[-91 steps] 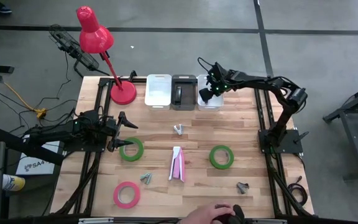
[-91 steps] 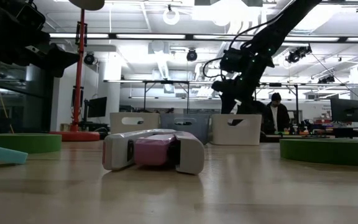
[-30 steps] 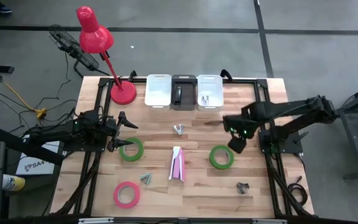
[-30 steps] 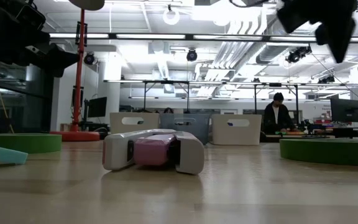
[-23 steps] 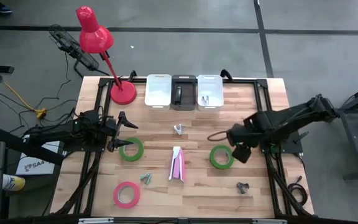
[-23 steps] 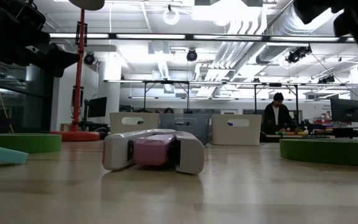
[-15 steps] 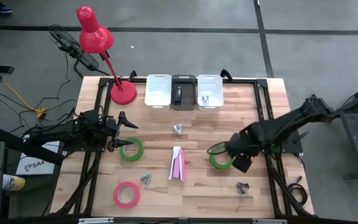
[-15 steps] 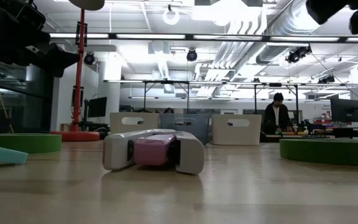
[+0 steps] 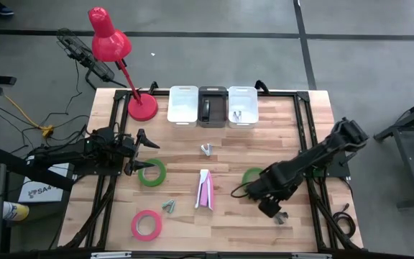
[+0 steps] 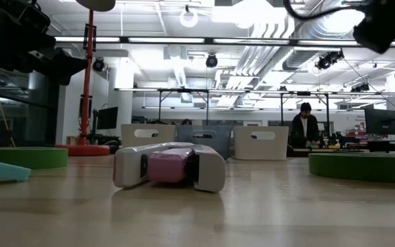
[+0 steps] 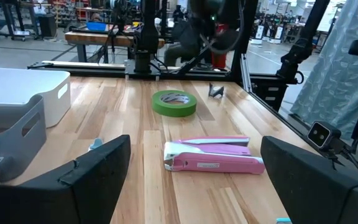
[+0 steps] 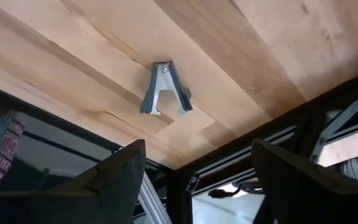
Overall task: Pick and place Stapler, Stapler remover, tape
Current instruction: Put the black staple remover into the right white bin
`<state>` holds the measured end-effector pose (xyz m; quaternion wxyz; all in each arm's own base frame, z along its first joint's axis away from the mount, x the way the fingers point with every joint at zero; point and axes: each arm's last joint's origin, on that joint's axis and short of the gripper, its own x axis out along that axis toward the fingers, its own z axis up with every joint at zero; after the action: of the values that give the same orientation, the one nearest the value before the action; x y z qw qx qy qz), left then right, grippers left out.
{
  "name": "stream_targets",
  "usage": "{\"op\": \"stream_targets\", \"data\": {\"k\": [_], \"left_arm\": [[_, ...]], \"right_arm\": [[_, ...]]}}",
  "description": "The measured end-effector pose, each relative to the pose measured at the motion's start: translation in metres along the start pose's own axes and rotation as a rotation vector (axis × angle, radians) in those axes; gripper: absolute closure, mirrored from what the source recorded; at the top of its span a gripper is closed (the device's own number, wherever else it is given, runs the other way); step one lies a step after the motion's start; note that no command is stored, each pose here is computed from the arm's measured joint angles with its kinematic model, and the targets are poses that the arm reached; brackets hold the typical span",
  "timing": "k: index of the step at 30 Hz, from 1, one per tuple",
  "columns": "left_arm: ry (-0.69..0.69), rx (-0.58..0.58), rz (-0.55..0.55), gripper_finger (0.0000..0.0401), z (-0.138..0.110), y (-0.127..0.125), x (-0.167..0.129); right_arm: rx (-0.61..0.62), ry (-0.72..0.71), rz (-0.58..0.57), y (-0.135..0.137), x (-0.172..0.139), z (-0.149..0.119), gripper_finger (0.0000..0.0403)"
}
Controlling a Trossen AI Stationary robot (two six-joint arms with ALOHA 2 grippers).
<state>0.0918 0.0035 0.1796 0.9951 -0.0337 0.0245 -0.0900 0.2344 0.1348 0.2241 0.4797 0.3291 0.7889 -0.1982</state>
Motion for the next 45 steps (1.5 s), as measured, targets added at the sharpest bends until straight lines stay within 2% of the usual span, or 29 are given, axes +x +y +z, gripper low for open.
{"op": "stream_targets", "data": {"k": [9, 16, 24, 37, 45], "left_arm": [[-0.001, 0.000, 0.000, 0.0045, 0.000, 0.000, 0.000], [0.000, 0.000, -0.001, 0.0045, 0.000, 0.000, 0.000], [-0.001, 0.000, -0.004, 0.0045, 0.000, 0.000, 0.000], [0.000, 0.000, -0.004, 0.0045, 0.000, 0.000, 0.000], [0.000, 0.000, -0.003, 0.0045, 0.000, 0.000, 0.000]], "right_arm": [[0.020, 0.070, -0.026, 0.014, 0.020, 0.014, 0.0119], [0.062, 0.012, -0.012, 0.019, 0.026, 0.014, 0.0119], [0.036, 0.122, 0.098, 0.017, 0.057, 0.022, 0.0116], [0.045, 0.180, 0.129, 0.007, 0.076, 0.029, 0.0060], [0.033, 0.210, 0.167, 0.006, 0.093, 0.031, 0.0053]]}}
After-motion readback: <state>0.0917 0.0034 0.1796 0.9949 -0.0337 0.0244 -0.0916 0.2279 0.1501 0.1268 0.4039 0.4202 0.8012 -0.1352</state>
